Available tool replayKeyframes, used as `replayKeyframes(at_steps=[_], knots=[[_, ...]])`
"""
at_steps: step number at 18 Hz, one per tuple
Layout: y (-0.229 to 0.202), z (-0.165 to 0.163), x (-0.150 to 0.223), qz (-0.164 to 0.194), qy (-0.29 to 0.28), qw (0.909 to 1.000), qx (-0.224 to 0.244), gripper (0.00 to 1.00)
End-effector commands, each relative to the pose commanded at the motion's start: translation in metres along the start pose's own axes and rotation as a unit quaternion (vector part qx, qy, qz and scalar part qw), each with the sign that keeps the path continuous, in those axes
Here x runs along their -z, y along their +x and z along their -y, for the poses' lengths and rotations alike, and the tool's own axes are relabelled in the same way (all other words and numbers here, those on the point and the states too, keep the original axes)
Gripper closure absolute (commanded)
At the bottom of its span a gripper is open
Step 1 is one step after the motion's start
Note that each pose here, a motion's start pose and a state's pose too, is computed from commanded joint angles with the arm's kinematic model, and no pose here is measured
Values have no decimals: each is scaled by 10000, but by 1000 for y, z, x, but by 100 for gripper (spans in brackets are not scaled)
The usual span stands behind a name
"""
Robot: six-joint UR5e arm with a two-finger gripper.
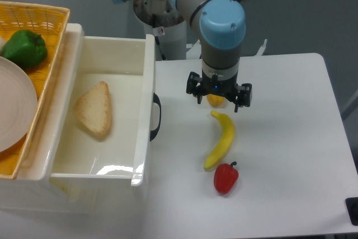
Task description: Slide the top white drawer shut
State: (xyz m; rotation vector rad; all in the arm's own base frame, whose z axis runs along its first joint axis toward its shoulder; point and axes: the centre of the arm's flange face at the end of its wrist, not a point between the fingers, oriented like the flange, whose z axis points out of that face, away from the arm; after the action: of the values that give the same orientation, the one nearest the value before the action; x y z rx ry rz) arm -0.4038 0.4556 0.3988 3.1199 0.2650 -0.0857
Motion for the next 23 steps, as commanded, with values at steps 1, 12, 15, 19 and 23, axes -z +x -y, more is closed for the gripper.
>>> replayKeyframes(at_steps=[1,12,15,19,23], knots=[[0,1,0,32,33,10000,10,0],[-4,-7,-19,-70,-75,9999,80,0],[-6,-13,-26,-139,-149,9995,229,0],[-6,-20,-31,-210,-169,9992,304,0],[-2,-19,-38,-404,-125,9953,872,0]])
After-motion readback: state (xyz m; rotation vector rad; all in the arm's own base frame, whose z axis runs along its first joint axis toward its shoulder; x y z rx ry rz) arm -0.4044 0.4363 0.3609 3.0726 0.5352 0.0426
